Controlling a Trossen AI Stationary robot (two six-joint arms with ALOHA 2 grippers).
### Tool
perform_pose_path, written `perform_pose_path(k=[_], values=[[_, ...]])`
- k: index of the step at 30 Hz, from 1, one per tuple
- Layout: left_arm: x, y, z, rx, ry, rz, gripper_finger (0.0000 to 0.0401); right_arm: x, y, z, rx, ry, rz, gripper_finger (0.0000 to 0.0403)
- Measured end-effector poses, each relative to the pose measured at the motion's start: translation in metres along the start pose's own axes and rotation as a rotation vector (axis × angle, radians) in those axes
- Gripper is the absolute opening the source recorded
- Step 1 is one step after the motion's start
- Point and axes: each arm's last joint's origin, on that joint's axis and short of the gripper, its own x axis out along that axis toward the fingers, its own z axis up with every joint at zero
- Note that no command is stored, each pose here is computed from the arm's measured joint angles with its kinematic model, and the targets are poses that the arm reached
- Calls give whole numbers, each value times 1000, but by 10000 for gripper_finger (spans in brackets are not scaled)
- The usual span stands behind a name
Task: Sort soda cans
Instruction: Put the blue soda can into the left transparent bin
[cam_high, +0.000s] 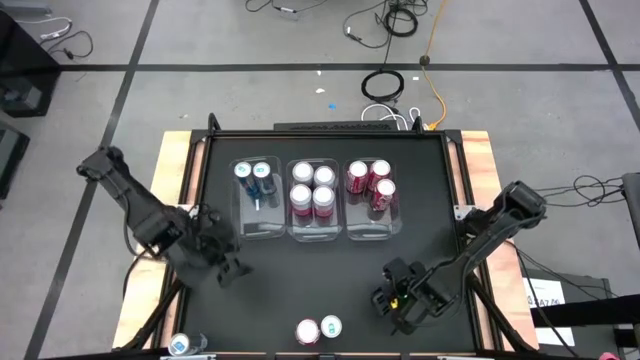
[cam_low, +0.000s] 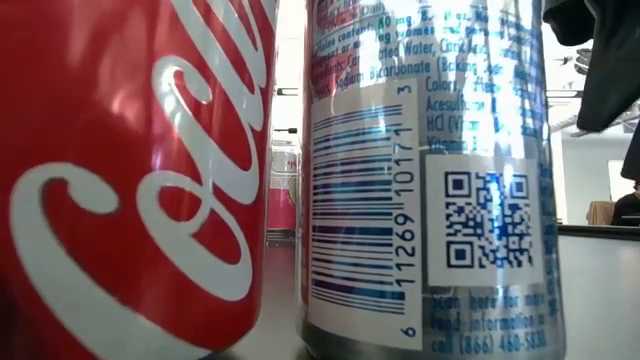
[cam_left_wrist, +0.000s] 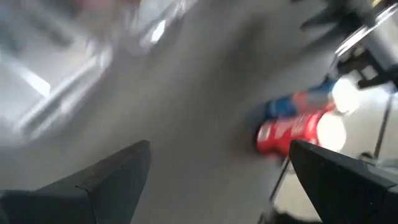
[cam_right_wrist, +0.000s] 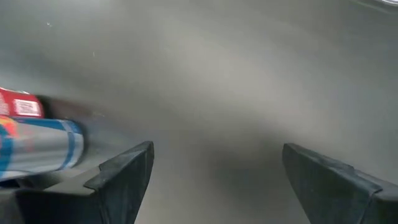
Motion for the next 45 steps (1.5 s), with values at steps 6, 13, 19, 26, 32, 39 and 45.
perform_pose_path(k=[6,13,19,26,32,39,45], values=[[15,-11,-38,-129,228,76,390,5,0,-2,-51,-3,-14,348],[16,-19,-87,-314,362,146,390,5,0,-2,-144,-3,-15,348],[11,-24,-114,-478,395,172,390,5,0,-2,-158,-2,-15,348],[-1,-37,-120,-497,494,287,390,5,0,-2,-169,-2,-14,348],[-7,-46,-123,-488,568,380,390,5,0,-2,-174,-2,-14,348],[-5,-46,-128,-478,626,424,390,5,0,-2,-174,-3,-14,348],[-4,-49,-129,-457,642,393,390,5,0,-2,-174,-8,-14,348]])
